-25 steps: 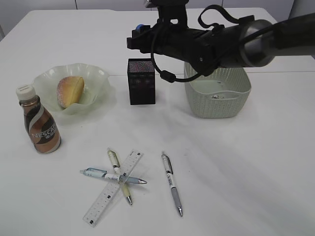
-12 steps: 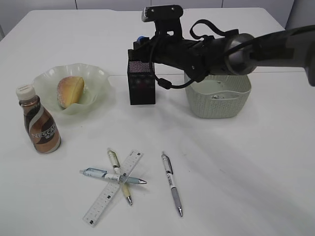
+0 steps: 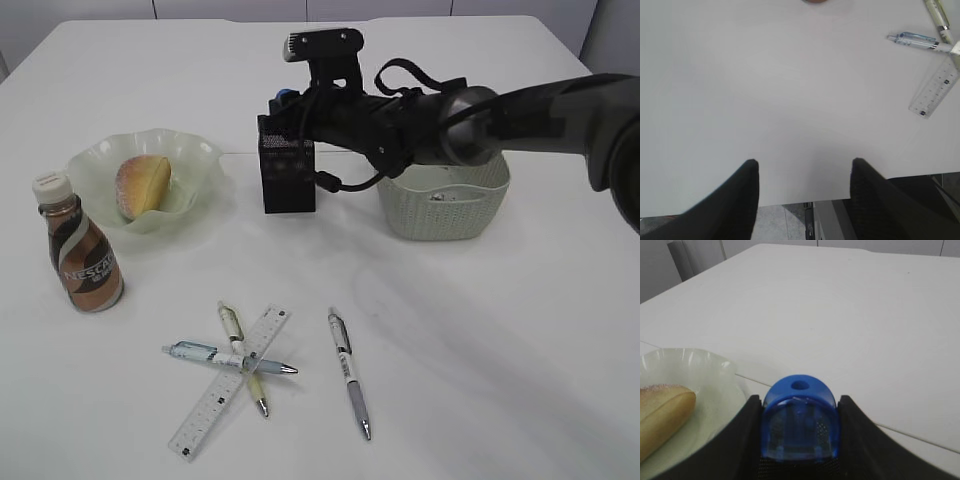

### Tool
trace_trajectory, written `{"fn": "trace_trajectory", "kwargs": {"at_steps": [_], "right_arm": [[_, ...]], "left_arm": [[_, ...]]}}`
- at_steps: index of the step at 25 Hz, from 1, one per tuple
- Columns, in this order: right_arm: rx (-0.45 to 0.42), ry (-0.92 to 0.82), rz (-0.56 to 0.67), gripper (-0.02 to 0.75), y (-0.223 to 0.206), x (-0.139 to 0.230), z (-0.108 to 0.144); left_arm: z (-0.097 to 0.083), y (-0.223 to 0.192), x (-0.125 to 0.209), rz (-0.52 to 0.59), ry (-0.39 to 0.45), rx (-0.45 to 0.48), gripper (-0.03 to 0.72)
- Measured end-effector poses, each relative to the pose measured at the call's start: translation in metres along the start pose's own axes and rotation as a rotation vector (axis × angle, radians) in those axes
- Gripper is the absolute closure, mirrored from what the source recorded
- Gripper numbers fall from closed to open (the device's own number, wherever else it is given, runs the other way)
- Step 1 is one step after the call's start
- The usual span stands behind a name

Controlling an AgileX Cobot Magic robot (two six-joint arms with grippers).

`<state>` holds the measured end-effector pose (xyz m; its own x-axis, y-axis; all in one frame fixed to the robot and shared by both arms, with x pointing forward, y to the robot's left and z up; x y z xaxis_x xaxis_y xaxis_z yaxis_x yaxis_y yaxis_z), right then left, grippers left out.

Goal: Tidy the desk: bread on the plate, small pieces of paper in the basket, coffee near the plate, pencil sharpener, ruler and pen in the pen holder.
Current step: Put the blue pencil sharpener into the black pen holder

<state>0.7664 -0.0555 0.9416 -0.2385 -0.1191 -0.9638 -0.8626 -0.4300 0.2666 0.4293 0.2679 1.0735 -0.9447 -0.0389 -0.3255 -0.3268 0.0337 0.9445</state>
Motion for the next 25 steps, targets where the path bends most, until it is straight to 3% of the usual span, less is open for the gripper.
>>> {"fn": "trace_trajectory", "kwargs": {"at_steps": [14,22,25], "right_arm": [[0.003,0.0,0.026,0.435,-0.0019,0.0068,-0.0004],[0.004,0.0,0.028,0.288,-0.0019,0.0071,-0.0005],[0.004,0.0,0.028,0.27,-0.0019,0.0071,-0.0005]], "left_arm": [[0.0,0.0,0.0,0.0,0.0,0.0,0.265],[0.0,0.0,0.0,0.0,0.0,0.0,0.265],[0.0,0.0,0.0,0.0,0.0,0.0,0.265]]}}
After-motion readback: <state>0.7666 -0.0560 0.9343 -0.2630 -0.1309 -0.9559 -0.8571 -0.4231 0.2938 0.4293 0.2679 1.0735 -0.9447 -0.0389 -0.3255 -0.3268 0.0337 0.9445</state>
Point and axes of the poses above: a point on each arm's last joint axis where the gripper is mounted, y pointing back along that axis away from the gripper, z along the wrist's bending axis when the last joint is at zero, x = y × z, the point moved 3 cm from there along -y, pointing out along that axis toward the gripper, and after that the axes turned 3 degrees about y, right-handed, at the moved point
